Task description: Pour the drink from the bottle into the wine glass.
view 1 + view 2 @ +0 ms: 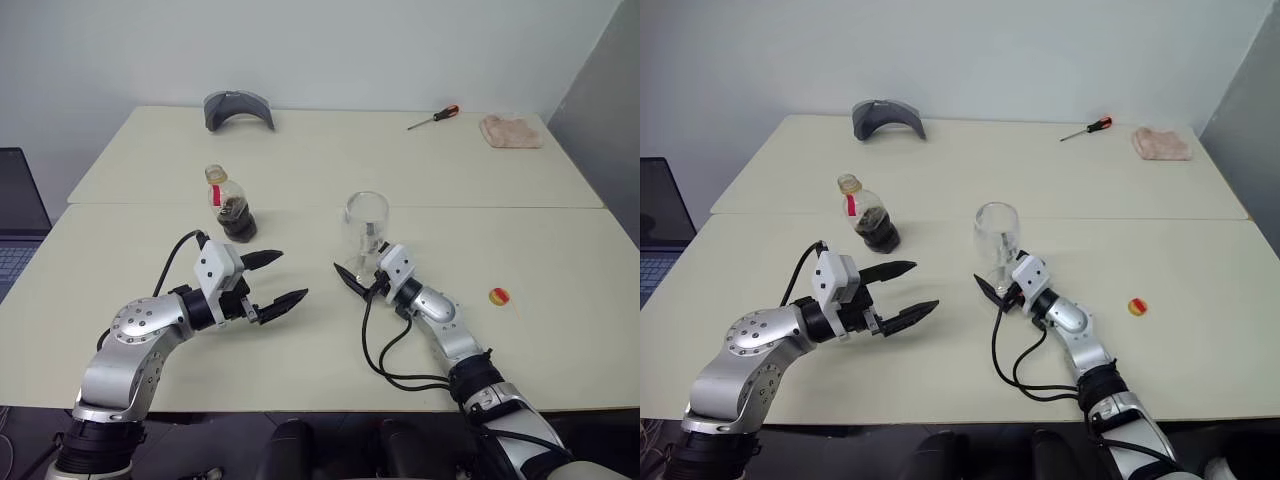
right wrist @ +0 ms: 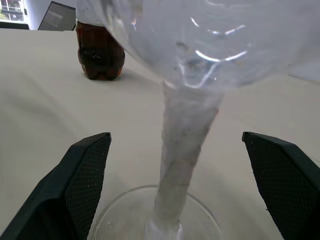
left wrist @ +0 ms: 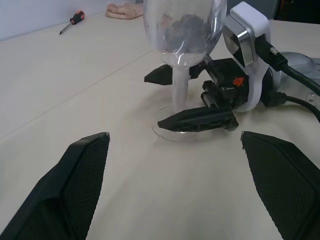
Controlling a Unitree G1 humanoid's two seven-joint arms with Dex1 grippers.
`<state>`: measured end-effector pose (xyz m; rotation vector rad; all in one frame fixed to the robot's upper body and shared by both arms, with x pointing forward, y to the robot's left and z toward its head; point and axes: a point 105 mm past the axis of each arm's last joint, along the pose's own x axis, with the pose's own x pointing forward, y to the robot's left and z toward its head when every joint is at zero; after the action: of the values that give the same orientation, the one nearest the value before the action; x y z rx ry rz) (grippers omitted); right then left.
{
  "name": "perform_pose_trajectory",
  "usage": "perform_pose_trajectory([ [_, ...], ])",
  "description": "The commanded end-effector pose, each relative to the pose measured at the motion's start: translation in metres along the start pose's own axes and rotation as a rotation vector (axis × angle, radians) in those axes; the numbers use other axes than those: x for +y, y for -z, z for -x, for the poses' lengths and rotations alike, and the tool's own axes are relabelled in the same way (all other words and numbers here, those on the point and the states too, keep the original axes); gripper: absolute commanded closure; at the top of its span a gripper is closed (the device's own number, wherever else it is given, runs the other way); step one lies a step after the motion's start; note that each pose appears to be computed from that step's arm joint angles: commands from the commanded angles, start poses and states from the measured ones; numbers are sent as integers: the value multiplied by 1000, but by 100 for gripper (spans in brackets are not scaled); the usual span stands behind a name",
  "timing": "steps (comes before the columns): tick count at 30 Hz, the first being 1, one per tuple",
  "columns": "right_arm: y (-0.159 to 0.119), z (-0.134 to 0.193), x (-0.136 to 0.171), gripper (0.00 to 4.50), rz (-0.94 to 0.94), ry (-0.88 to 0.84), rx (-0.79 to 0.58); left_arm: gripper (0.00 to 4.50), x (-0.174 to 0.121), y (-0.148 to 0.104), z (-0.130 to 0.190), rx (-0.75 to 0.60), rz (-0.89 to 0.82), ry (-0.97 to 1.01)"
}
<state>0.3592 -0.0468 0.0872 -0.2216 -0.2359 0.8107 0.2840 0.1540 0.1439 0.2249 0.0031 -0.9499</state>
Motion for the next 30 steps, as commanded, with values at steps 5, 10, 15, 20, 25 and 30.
perform_pose_trajectory([
  [5, -23, 31, -1, 2, -43, -22, -16, 0, -3, -10, 2, -52, -32, -10],
  [10, -37, 64, 4, 2, -32, -34, 29, 0, -3, -6, 2, -63, -18, -56],
  [15, -48, 85, 14, 2, -14, -79, 71, 0, 5, -6, 1, -94, -19, -125],
  [20, -71, 99, 27, 2, -1, -130, 60, 0, 21, -6, 5, -116, -129, -303],
  [25, -88, 107, 40, 2, -170, -211, 85, 0, 16, 17, 14, -53, -54, -403],
  [30, -111, 109, 46, 2, -149, -299, 41, 0, 36, 34, 31, -10, -15, -633],
])
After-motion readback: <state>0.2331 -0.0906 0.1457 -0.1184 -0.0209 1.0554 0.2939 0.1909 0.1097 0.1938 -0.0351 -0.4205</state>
